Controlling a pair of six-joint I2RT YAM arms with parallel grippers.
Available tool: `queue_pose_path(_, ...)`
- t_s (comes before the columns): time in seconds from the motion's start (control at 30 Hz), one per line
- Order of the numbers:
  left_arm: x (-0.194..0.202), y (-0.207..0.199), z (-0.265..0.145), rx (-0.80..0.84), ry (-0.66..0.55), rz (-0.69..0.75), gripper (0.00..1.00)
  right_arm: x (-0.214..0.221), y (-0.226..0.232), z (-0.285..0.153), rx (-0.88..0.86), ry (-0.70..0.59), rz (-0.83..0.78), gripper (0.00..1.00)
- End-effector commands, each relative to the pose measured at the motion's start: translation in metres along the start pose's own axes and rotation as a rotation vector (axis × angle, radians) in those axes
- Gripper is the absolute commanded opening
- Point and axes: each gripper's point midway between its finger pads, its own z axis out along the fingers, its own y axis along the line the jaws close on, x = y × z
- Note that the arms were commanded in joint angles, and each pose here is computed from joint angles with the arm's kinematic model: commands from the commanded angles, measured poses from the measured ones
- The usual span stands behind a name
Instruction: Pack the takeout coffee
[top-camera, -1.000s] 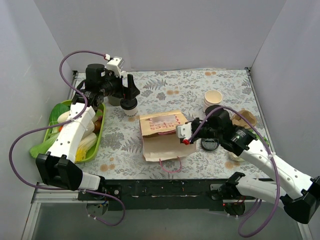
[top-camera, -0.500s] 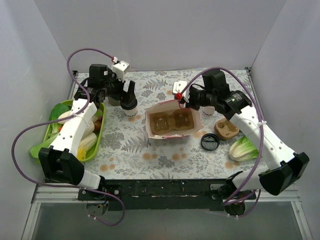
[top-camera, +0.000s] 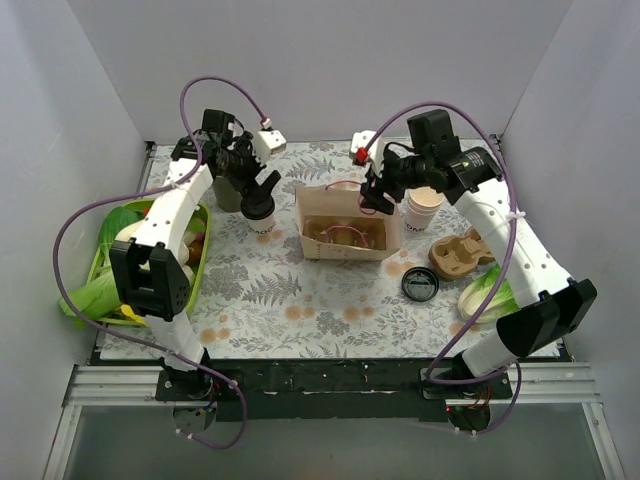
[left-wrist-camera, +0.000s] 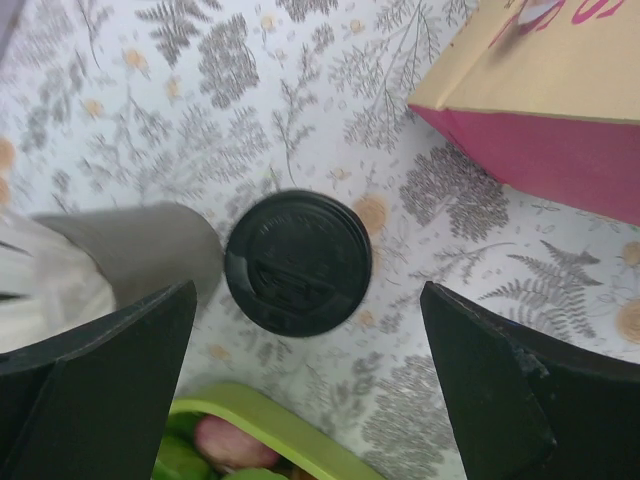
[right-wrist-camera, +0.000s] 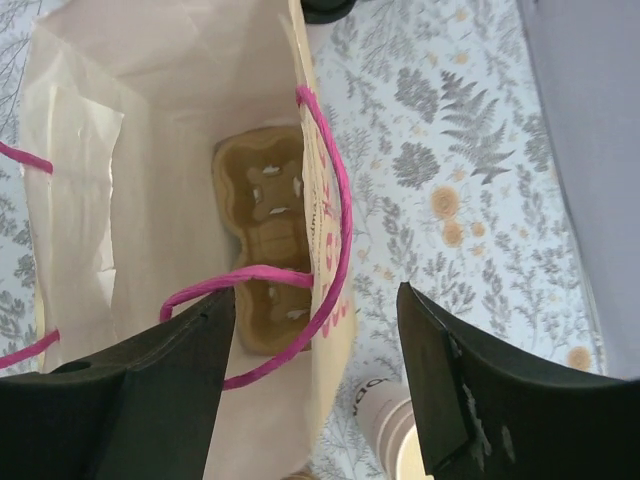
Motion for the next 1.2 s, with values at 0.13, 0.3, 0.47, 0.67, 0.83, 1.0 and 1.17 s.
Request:
queue_pose_path(0.13, -0.017, 0.008, 0.006, 0.178, 0.023, 0.217, 0.96, -0.038, -0.027, -0.026, 0.053, -0.097, 0.1, 0.74)
queue_pose_path(0.3, -0.004, 0.015, 0.024, 0.217, 0.077, 0.264, 0.96, -0.049, -0.034, -0.032, 0.084, -0.139, 0.12, 0.74)
queue_pose_path(0.47, 0.011, 0.02, 0.033, 0.221, 0.138, 0.271, 0.96, -0.056, -0.039, -0.039, 0.119, -0.171, 0.128, 0.75)
queue_pose_path(0.67, 0.021, 0.018, 0.041, 0.243, 0.163, 0.24, 0.94, -0.052, -0.036, -0.039, 0.12, -0.168, 0.145, 0.75)
queue_pose_path(0.83, 0.026, 0.017, 0.046, 0.253, 0.176, 0.231, 0.91, -0.051, -0.037, -0.039, 0.122, -0.168, 0.151, 0.75)
queue_pose_path(1.0, 0.031, 0.019, 0.05, 0.247, 0.188, 0.229, 0.9, -0.049, -0.036, -0.036, 0.115, -0.165, 0.159, 0.75)
queue_pose_path(1.17, 0.034, 0.022, 0.053, 0.241, 0.198, 0.219, 0.9, -0.048, -0.036, -0.034, 0.112, -0.164, 0.166, 0.75)
